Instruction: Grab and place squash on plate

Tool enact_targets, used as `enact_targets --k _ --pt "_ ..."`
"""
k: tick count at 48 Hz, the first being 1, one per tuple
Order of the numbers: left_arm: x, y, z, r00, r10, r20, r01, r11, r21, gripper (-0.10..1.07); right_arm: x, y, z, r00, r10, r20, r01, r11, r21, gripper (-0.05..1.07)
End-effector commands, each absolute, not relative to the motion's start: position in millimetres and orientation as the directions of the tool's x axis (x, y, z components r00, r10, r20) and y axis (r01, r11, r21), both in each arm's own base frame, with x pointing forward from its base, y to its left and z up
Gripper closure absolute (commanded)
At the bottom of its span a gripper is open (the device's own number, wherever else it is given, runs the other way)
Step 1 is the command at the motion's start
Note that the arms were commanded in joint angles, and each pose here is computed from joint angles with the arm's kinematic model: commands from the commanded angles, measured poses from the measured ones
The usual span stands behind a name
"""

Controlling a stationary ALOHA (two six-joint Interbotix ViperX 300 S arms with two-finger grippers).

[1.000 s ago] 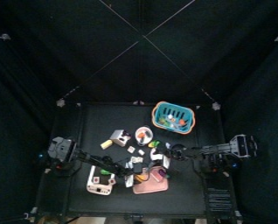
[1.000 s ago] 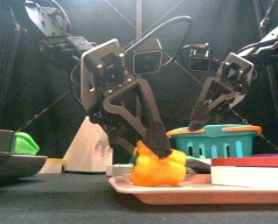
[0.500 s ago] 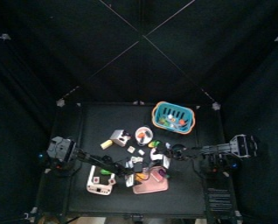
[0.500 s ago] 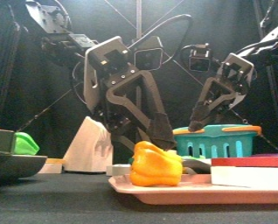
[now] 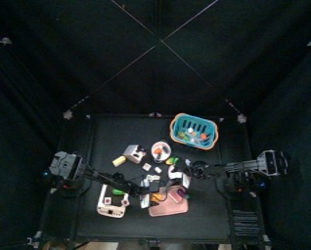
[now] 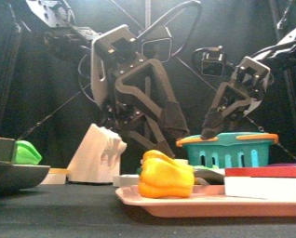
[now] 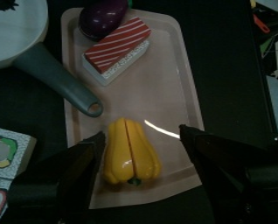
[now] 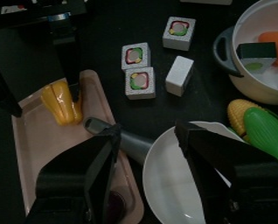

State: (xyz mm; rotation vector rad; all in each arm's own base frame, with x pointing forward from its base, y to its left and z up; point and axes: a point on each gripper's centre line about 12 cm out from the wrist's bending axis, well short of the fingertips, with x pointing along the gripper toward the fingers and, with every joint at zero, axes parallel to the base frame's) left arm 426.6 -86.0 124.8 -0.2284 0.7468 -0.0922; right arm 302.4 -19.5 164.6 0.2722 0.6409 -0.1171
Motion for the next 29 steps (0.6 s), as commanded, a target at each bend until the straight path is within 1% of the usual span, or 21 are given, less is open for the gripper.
enact_targets --k 1,17,25,29 --pt "432.4 -85.7 143.0 0.762 -0.168 -0.626 0.014 0.970 -0.242 -0.02 304.3 -20.6 171.5 0.812 -0.025 -0.583 0.187 0.957 0.220 0.15" --pt "433.0 -86.4 143.9 0.764 -0.173 -0.621 0.019 0.969 -0.246 -0.02 303.5 -20.5 170.5 0.810 -0.025 -0.585 0.189 0.957 0.220 0.15" --pt "433.5 -83.9 144.6 0.768 -0.174 -0.617 0.031 0.971 -0.236 -0.02 306.3 -20.2 174.0 0.817 -0.024 -0.577 0.182 0.959 0.218 0.15" --pt "433.6 -83.1 152.5 0.778 -0.174 -0.603 0.051 0.975 -0.216 -0.02 309.1 -21.4 180.4 0.826 -0.029 -0.563 0.188 0.956 0.226 0.15"
